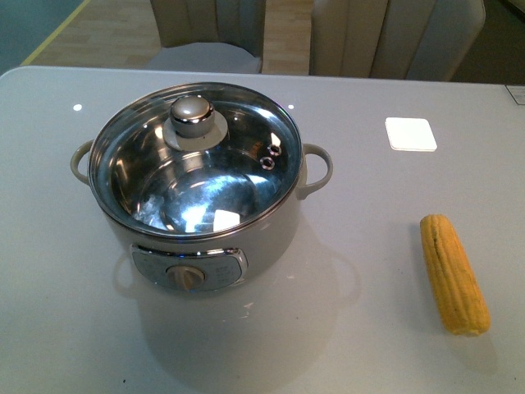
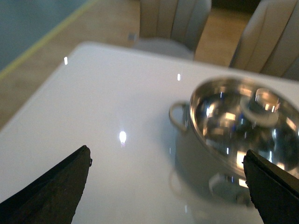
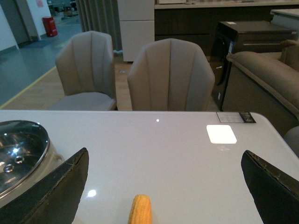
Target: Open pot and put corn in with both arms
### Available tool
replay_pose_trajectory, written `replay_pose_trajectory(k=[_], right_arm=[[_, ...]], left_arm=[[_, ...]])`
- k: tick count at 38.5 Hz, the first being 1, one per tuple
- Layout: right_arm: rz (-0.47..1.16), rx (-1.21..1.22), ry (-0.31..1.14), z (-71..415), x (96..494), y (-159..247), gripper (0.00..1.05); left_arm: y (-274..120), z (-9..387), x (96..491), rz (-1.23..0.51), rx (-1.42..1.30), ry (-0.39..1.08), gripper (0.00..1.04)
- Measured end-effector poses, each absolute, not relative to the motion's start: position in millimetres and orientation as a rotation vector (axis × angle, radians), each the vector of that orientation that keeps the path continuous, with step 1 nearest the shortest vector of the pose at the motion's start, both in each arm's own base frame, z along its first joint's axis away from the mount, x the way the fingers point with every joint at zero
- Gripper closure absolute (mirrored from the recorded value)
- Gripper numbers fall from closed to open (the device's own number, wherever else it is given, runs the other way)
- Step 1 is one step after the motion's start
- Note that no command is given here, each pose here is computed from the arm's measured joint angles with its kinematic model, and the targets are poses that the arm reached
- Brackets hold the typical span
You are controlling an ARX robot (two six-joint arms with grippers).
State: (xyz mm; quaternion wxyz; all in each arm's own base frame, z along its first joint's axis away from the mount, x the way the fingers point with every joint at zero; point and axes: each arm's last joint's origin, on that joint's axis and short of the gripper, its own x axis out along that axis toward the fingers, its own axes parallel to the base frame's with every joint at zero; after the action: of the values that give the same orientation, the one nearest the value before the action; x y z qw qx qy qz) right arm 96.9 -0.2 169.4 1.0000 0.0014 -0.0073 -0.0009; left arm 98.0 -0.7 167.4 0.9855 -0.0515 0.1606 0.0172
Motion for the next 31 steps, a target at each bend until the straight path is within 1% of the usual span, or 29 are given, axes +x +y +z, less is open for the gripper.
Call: replay_pose_trajectory(k=[2,4,9,12,16,19,23,31], right_arm=[[-0.002,0.003,-0.015,169,97,0,0.09],[-0.002,0.003,-0.015,169,97,0,0.09],[-0.002,0.003,-0.015,169,97,0,0.09],[-0.002,0.003,-0.015,169,97,0,0.09],[-0.002,0.003,-0.015,169,97,0,0.09],[-0.002,0.003,-0.015,169,97,0,0.09],[-0.002,0.003,-0.015,169,97,0,0.09],[-0.002,0.003,-0.015,169,97,0,0.09]], left_arm=[[-1,167,99,0.038,-0.122,0.382,0.07],[-2,171,102,0.034,-0.134,0.393,0.07],[-5,193,117,0.022,-0.134,0.321,0.07],[-11,200,131,-0.018,-0.125,0.294,0.07],[-28,203,165,-0.104,-0.089,0.276,0.07],[-38,203,184,-0.139,-0.071,0.273,0.07],[-61,196,227,-0.205,-0.028,0.294,0.07],[-91,180,273,-0.259,0.019,0.332,0.07]])
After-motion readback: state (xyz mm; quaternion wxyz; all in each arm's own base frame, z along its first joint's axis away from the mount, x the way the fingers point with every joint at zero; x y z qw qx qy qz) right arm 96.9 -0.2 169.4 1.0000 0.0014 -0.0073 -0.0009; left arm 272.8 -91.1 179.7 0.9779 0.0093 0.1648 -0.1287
